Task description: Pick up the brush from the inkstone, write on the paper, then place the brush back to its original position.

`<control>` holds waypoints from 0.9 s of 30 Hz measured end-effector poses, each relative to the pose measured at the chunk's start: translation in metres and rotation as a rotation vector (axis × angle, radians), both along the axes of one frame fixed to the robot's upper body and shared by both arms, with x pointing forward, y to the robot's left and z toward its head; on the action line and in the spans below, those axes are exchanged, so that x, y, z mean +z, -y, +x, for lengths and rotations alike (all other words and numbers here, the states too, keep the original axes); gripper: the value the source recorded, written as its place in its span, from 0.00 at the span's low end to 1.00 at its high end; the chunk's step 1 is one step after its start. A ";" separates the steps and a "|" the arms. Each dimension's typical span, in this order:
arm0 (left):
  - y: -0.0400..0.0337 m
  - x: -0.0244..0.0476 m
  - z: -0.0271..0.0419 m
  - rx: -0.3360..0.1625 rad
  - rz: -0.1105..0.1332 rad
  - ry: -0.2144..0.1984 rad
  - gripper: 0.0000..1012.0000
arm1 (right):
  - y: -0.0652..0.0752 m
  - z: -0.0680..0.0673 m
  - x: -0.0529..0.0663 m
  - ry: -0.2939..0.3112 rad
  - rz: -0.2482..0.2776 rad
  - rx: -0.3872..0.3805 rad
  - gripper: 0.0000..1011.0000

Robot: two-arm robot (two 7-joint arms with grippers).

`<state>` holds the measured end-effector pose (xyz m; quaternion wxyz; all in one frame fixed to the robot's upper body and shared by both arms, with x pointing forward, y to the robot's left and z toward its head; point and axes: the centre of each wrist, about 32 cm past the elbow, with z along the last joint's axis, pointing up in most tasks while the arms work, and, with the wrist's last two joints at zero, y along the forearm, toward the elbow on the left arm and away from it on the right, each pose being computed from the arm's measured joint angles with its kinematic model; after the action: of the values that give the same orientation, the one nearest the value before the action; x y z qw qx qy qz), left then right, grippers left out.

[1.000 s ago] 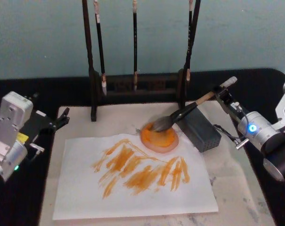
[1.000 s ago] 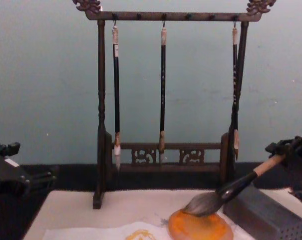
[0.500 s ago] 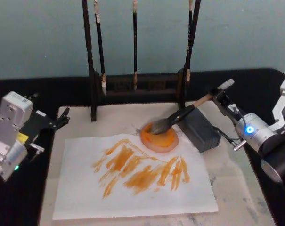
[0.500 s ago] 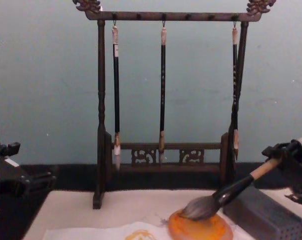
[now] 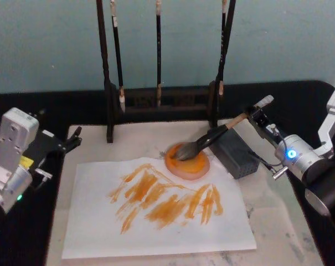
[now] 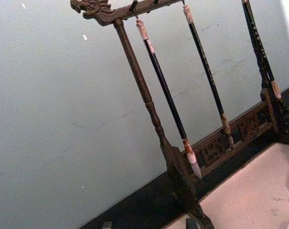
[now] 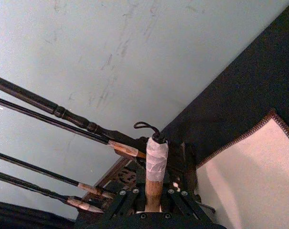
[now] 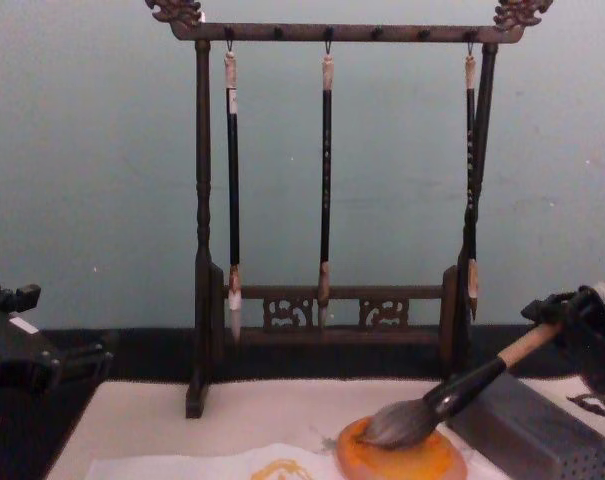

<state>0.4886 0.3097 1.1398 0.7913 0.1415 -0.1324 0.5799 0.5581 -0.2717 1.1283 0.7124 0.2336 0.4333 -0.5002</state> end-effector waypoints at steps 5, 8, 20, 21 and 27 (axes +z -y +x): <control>0.0000 0.0000 0.0000 0.000 0.000 0.000 0.99 | 0.000 0.000 0.000 -0.005 -0.001 -0.001 0.16; 0.0000 0.0000 0.0000 0.000 0.000 0.000 0.99 | 0.000 0.000 -0.001 -0.006 -0.005 -0.001 0.16; 0.0000 0.0000 0.0000 0.000 0.000 0.000 0.99 | 0.000 0.000 0.000 -0.003 -0.014 -0.002 0.16; 0.0000 0.0000 0.0000 0.000 0.000 0.000 0.99 | 0.000 0.000 0.000 -0.003 -0.014 -0.002 0.16; 0.0000 0.0000 0.0000 0.000 0.000 0.000 0.99 | 0.000 0.000 0.000 -0.003 -0.013 -0.002 0.18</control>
<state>0.4886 0.3097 1.1398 0.7913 0.1415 -0.1324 0.5799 0.5584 -0.2717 1.1283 0.7127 0.2285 0.4309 -0.5041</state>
